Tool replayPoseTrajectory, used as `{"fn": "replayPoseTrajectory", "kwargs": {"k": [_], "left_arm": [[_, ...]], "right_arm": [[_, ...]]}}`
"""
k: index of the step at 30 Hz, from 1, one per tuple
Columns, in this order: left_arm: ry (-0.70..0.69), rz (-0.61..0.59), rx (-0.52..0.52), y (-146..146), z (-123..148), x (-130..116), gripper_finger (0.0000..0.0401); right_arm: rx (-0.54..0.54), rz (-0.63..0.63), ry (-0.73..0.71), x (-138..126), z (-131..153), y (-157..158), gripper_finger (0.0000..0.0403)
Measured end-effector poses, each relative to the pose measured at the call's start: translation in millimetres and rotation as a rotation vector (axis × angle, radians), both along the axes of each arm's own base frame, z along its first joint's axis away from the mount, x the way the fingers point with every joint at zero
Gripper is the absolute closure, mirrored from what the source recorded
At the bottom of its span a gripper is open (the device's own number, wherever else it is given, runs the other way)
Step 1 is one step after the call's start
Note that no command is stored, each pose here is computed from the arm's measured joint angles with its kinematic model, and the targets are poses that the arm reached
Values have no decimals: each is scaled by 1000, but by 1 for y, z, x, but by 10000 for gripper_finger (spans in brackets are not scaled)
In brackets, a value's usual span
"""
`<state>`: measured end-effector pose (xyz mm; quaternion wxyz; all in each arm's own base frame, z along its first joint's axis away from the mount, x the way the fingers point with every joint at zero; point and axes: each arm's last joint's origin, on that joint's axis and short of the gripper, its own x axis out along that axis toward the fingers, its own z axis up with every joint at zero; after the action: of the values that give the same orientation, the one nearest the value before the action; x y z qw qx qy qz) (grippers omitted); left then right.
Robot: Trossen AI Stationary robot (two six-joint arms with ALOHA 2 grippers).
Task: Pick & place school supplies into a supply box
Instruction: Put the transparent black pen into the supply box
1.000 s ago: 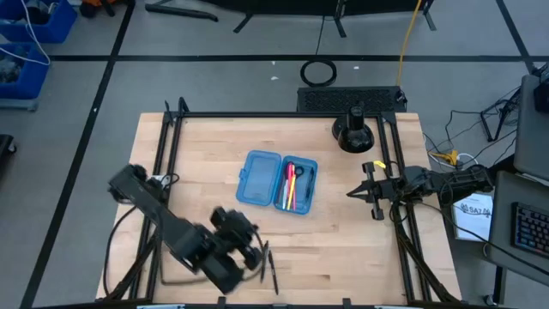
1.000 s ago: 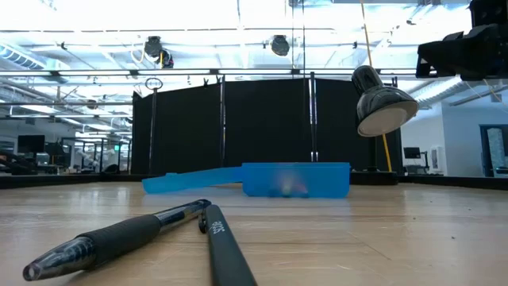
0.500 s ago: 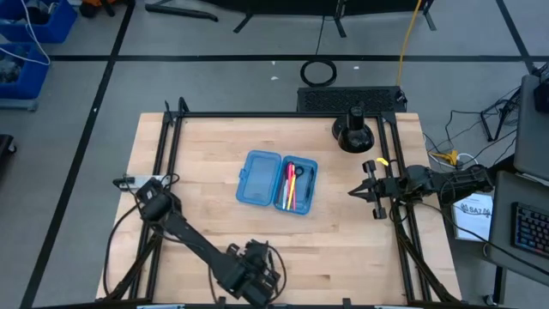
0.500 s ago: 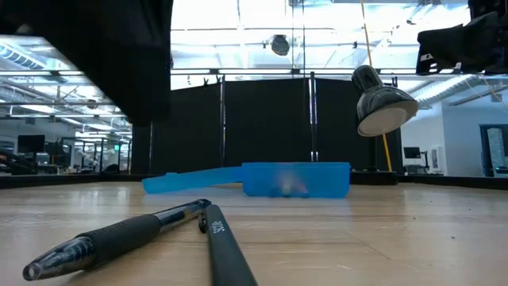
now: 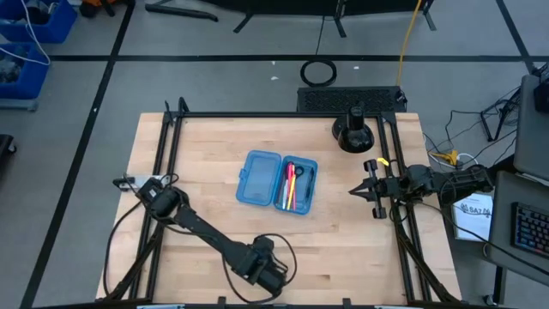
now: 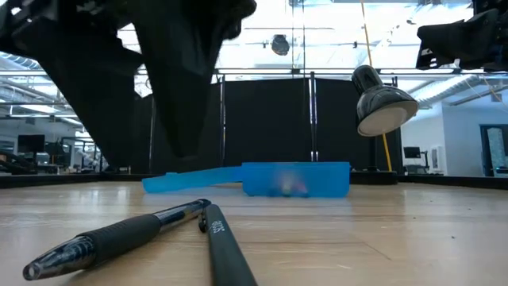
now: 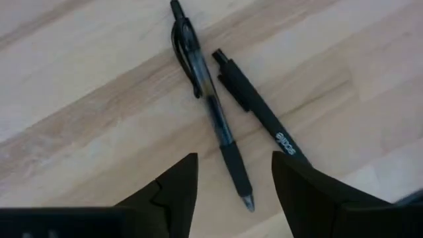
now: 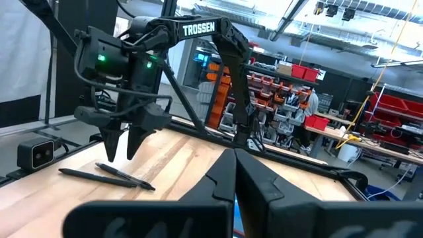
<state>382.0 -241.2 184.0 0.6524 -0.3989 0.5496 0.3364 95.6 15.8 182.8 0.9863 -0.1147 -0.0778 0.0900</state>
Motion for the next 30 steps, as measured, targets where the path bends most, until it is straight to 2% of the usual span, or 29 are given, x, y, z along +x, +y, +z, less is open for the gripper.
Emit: {"fn": "replayPoseTrajectory", "kwargs": {"k": [8, 24, 27, 30], "left_arm": [[7, 7, -12, 3, -2, 2, 203], [152, -26, -1, -8, -60, 6, 204], [221, -2, -7, -7, -65, 2, 212], [234, -3, 12, -7, -65, 0, 233]], "right_arm": [[-2, -1, 0, 0, 0, 0, 403], [12, -4, 3, 0, 0, 0, 403], [16, -35, 2, 0, 0, -1, 403], [23, -76, 4, 0, 0, -2, 403]]}}
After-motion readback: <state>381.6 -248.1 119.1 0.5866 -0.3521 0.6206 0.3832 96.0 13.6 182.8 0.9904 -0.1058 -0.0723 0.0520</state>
